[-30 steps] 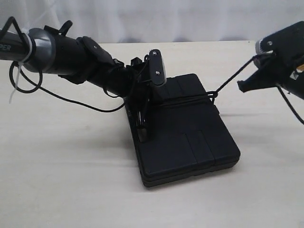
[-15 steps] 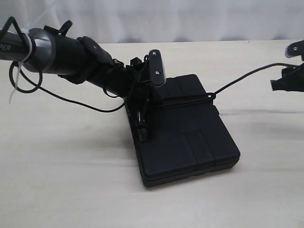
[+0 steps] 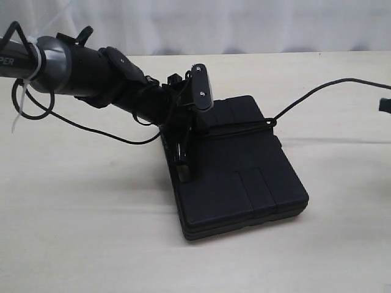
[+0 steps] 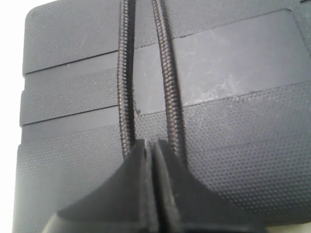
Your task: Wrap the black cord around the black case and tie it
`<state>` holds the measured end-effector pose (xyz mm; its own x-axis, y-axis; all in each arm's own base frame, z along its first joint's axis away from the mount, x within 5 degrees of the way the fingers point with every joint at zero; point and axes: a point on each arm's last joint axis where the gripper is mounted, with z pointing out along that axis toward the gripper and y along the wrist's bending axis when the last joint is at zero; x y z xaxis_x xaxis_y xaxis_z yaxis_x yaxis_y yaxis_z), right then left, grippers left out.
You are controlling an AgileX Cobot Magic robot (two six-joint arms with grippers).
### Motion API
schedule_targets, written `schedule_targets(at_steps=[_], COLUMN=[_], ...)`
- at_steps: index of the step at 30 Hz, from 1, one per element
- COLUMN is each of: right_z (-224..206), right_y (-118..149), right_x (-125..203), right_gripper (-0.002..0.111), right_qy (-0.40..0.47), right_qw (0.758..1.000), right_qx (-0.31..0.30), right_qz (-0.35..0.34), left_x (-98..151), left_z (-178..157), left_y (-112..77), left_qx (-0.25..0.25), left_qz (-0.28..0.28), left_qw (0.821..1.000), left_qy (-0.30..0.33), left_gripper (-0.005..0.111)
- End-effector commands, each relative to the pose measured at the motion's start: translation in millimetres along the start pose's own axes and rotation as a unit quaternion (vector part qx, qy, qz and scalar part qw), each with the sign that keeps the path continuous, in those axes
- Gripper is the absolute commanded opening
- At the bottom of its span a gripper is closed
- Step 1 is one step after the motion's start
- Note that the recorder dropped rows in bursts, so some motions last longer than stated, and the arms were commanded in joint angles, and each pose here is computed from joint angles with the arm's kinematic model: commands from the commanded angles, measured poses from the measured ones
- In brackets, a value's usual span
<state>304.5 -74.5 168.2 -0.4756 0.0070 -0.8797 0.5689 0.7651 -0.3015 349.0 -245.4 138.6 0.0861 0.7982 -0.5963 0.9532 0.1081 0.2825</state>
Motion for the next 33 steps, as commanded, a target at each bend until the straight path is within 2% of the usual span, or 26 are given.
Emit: schedule_targets(at_steps=[1, 2, 4, 5, 6, 9, 10, 11, 13, 14, 15, 16, 18, 19, 21, 24, 28, 30, 33], right_z=[-8, -12, -13, -13, -12, -2, -1, -4, -12, -16, -20, -22, -24, -25, -25, -26, -30, -28, -22], right_y=[-41, -48, -50, -47, -45, -15, 9, 24, 47, 55, 64, 67, 71, 72, 72, 73, 76, 79, 83], right_x=[1, 1, 4, 1, -2, -13, -17, -15, -16, -17, -21, -25, -29, -29, -28, -30, -29, -24, -13], right_gripper=[0.076, 0.076, 0.076, 0.076, 0.076, 0.076, 0.076, 0.076, 0.076, 0.075, 0.067, 0.06, 0.047, 0.045, 0.044, 0.044, 0.044, 0.042, 0.013], right_qy=[-0.012, -0.032, -0.04, -0.058, -0.071, -0.075, -0.08, -0.073, -0.085, -0.086, -0.082, -0.078, -0.065, -0.06, -0.041, -0.046, -0.065, -0.052, -0.017], right_qw=[0.967, 0.949, 0.929, 0.926, 0.933, 0.98, 0.992, 0.988, 0.959, 0.943, 0.926, 0.919, 0.913, 0.911, 0.91, 0.906, 0.894, 0.892, 0.895], right_qx=[0.225, 0.265, 0.275, 0.261, 0.246, 0.068, -0.058, -0.135, -0.256, -0.303, -0.355, -0.379, -0.399, -0.407, -0.413, -0.42, -0.444, -0.448, -0.446], right_qz=[0.12, 0.168, 0.243, 0.266, 0.254, 0.173, 0.08, 0.017, -0.082, -0.104, -0.099, -0.079, -0.045, -0.035, 0.002, 0.022, -0.021, -0.02, -0.009], left_x=[8, 8, 8, 7, 7, 2, 0, -3, -6, -10, -17, -21, -27, -30, -32, -32, -35, -37, -37], left_z=[5, 5, 5, 4, 4, 0, -2, -5, -9, -13, -20, -24, -31, -33, -33, -33, -34, -34, -34], left_y=[-3.2, -3.2, -3.0, -2.8, -2.5, -0.5, 0.3, 1.3, 2.9, 4.8, 7.9, 9.8, 11.1, 10.1, 7.4, 6.8, 8.0, 7.1, 6.8], left_qx=[0.005, 0.005, 0.004, 0.003, 0.002, -0.006, -0.008, -0.012, -0.018, -0.026, -0.038, -0.044, -0.047, -0.04, -0.025, -0.024, -0.026, -0.018, -0.016], left_qz=[0.002, 0.002, 0.001, 0.001, -0.001, -0.024, -0.026, -0.03, -0.036, -0.049, -0.08, -0.098, -0.114, -0.112, -0.11, -0.109, -0.136, -0.147, -0.149], left_qw=[1.0, 1.0, 1.0, 1.0, 1.0, 1.0, 1.0, 0.999, 0.999, 0.998, 0.995, 0.992, 0.989, 0.989, 0.989, 0.989, 0.985, 0.982, 0.981], left_qy=[0.014, 0.014, 0.014, 0.013, 0.011, -0.003, -0.006, -0.011, -0.018, -0.027, -0.048, -0.062, -0.079, -0.085, -0.093, -0.093, -0.107, -0.12, -0.122], left_gripper=[0.0, 0.0, 0.0, 0.0, 0.0, 0.0, 0.0, 0.0, 0.0, 0.0, 0.0, 0.0, 0.0, 0.0, 0.0, 0.0, 0.0, 0.0, 0.0])
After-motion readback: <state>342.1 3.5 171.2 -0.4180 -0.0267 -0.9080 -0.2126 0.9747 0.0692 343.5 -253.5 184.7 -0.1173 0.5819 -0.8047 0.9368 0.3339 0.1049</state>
